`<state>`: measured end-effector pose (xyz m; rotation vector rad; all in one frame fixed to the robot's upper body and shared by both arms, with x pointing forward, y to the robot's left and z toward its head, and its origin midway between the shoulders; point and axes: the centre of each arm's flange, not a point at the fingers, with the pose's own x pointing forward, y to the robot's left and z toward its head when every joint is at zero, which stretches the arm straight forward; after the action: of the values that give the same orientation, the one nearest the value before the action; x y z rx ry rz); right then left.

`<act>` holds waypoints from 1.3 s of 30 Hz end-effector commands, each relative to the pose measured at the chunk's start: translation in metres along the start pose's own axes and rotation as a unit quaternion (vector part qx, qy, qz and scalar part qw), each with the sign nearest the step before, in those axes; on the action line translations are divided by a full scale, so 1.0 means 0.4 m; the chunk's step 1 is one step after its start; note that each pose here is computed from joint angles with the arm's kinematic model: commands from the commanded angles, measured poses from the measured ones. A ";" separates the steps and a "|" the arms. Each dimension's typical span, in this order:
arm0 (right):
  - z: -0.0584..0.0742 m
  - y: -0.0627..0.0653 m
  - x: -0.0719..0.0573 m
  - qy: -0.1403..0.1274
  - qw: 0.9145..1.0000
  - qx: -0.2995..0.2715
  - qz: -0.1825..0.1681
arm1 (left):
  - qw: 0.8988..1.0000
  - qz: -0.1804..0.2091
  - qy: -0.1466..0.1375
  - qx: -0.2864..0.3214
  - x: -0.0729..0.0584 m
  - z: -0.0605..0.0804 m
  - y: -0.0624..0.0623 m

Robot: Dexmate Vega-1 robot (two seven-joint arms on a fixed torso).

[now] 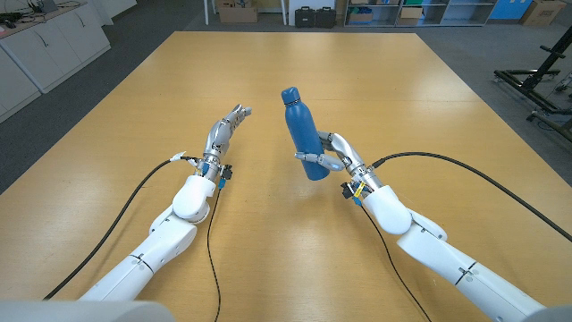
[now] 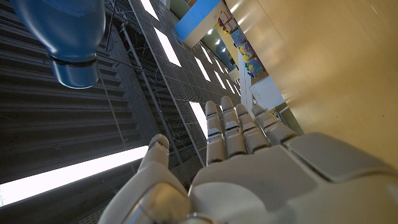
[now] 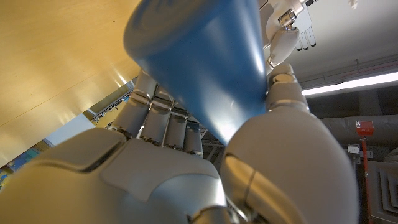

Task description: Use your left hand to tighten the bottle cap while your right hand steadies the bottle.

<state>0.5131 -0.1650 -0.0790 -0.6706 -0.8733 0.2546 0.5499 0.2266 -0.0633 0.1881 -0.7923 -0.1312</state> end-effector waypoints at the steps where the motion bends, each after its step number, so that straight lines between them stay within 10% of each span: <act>1: 0.000 -0.002 0.024 0.011 1.000 -0.016 0.023 | 0.999 -0.022 0.002 0.036 0.003 0.012 -0.020; 23: -0.058 -0.064 0.068 0.081 0.996 0.020 0.032 | 0.998 -0.037 -0.015 0.044 -0.043 -0.011 -0.012; 39: -0.026 -0.007 0.058 0.024 0.993 0.104 0.059 | 0.995 -0.046 -0.041 0.082 0.017 0.040 -0.028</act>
<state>0.5412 -0.1728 -0.0611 -0.6208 -0.7166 0.3406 0.5422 0.2197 -0.0667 0.3334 -0.8458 -0.1640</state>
